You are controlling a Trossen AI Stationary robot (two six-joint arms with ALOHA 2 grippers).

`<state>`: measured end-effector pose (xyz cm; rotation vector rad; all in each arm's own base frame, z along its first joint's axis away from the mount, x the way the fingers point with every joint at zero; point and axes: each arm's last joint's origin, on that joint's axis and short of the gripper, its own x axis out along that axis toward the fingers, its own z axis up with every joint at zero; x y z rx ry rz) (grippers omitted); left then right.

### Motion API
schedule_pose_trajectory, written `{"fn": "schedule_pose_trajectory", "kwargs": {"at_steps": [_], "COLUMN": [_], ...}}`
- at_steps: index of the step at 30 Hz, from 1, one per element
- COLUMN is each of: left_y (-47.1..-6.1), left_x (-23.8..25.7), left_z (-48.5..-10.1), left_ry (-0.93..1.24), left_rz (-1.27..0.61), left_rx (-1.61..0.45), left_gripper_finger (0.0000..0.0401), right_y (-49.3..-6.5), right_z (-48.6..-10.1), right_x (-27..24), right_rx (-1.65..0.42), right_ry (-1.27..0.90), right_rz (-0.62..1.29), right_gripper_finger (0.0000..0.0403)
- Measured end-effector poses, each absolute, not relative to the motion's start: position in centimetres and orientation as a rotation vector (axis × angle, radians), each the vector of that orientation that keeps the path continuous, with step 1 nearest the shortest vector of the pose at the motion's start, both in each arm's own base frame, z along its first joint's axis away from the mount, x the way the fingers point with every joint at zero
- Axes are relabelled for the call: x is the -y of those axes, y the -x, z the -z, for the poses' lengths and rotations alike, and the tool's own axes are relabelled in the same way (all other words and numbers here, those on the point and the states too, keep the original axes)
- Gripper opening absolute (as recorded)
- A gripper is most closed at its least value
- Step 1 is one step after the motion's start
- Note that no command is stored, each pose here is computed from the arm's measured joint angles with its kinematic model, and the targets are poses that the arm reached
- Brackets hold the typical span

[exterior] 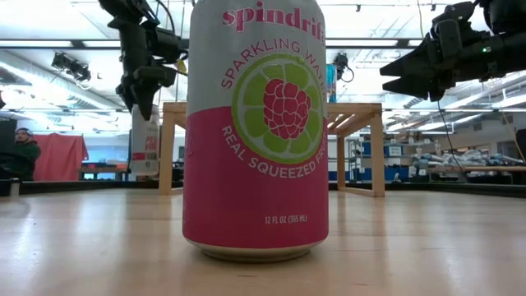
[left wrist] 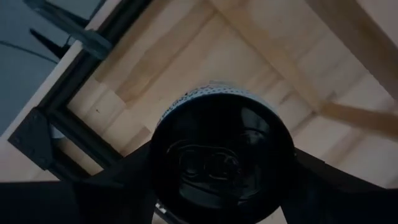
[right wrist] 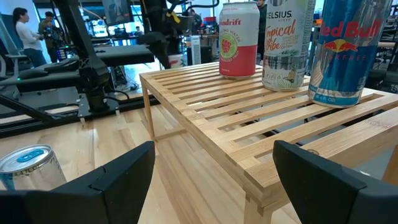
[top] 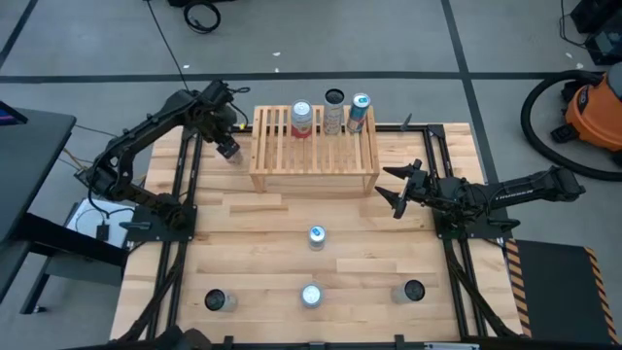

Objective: Place canned beverage on shelf
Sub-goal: Put the top white and pink soda can on the shelf

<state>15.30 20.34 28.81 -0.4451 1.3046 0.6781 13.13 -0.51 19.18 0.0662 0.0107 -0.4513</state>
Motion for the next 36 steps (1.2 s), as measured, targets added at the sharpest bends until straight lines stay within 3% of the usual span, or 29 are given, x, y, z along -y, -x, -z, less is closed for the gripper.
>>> {"fn": "schedule_pose_trajectory", "kwargs": {"at_steps": [7, 24, 36], "left_y": [-15.1, -14.1, -15.6], "left_x": [-20.1, -18.8, -18.0], "left_z": [-31.9, -42.9, -45.7], "left_ry": [0.38, 0.222, 0.112], "left_rz": [-0.637, -0.716, -0.631], "left_rx": [-1.315, -1.066, -1.031], "left_gripper_finger": [0.0259, 0.0262, 0.0263], "right_y": [-13.1, -13.1, -13.1], "right_z": [-19.2, -19.2, -19.2], "right_x": [0.5, 0.5, 0.5], "right_rx": [-0.011, -0.011, -0.011], "right_ry": [-0.066, -0.066, -0.066], "right_rz": [0.451, 0.451, 0.451], "right_gripper_finger": [0.0336, 0.0336, 0.0336]}}
